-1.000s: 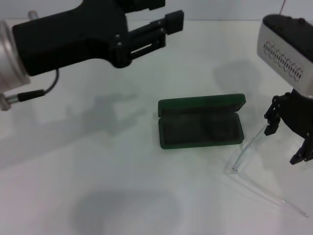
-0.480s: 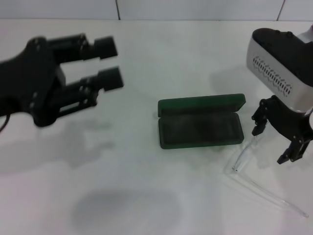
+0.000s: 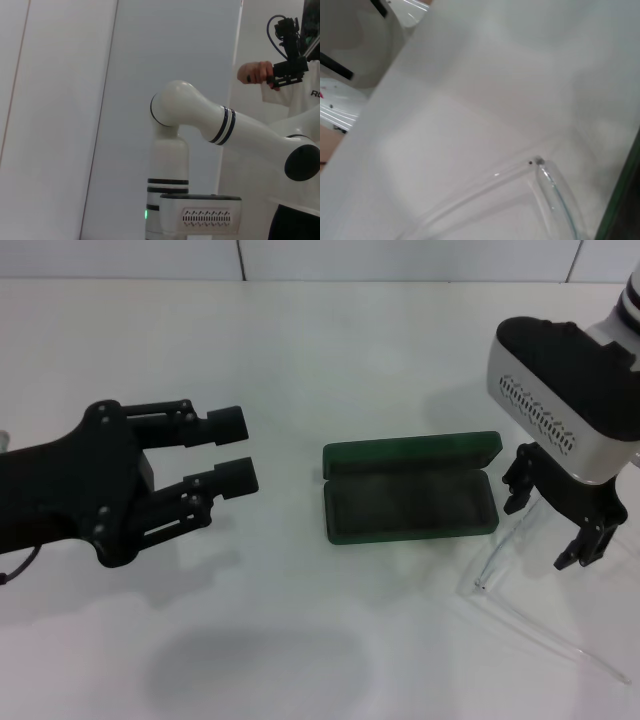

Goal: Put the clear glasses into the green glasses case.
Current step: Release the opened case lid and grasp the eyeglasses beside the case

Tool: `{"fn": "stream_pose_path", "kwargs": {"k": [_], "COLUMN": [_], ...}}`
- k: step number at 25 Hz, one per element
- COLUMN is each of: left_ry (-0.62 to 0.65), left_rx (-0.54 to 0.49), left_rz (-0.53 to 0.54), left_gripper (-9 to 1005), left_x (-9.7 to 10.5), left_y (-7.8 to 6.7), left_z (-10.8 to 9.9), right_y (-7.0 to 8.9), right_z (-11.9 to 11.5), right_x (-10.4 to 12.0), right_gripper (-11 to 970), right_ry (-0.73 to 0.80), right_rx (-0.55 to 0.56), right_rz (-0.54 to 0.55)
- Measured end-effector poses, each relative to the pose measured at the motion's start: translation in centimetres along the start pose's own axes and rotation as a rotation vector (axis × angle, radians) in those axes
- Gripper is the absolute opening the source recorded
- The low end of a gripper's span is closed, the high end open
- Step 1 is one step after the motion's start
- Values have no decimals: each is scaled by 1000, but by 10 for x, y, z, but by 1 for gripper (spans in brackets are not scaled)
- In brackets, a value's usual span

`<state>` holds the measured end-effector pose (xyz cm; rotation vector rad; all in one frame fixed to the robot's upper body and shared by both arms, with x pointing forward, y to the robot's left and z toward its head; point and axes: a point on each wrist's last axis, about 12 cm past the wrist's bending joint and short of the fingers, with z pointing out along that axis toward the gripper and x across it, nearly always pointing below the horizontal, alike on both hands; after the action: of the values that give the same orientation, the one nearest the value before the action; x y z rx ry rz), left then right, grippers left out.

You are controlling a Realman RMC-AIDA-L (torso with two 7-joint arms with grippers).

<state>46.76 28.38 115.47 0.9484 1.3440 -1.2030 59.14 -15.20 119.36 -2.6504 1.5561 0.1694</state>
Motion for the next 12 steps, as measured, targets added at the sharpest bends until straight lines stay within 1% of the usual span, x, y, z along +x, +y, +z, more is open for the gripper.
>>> {"fn": "stream_pose_path", "kwargs": {"k": [2, 12], "left_ry": [-1, -7], "left_rx": [1, 1], "left_rz": [-5, -23], "left_gripper": [422, 421], "left_x": [2, 7], "left_y": [0, 1], "left_z": [0, 1], "right_y": [-1, -5], "right_z": [3, 20], "right_x": [1, 3], "right_gripper": [743, 673], "right_ry": [3, 26], "right_rx": [8, 3], "right_rz": [-9, -23]}}
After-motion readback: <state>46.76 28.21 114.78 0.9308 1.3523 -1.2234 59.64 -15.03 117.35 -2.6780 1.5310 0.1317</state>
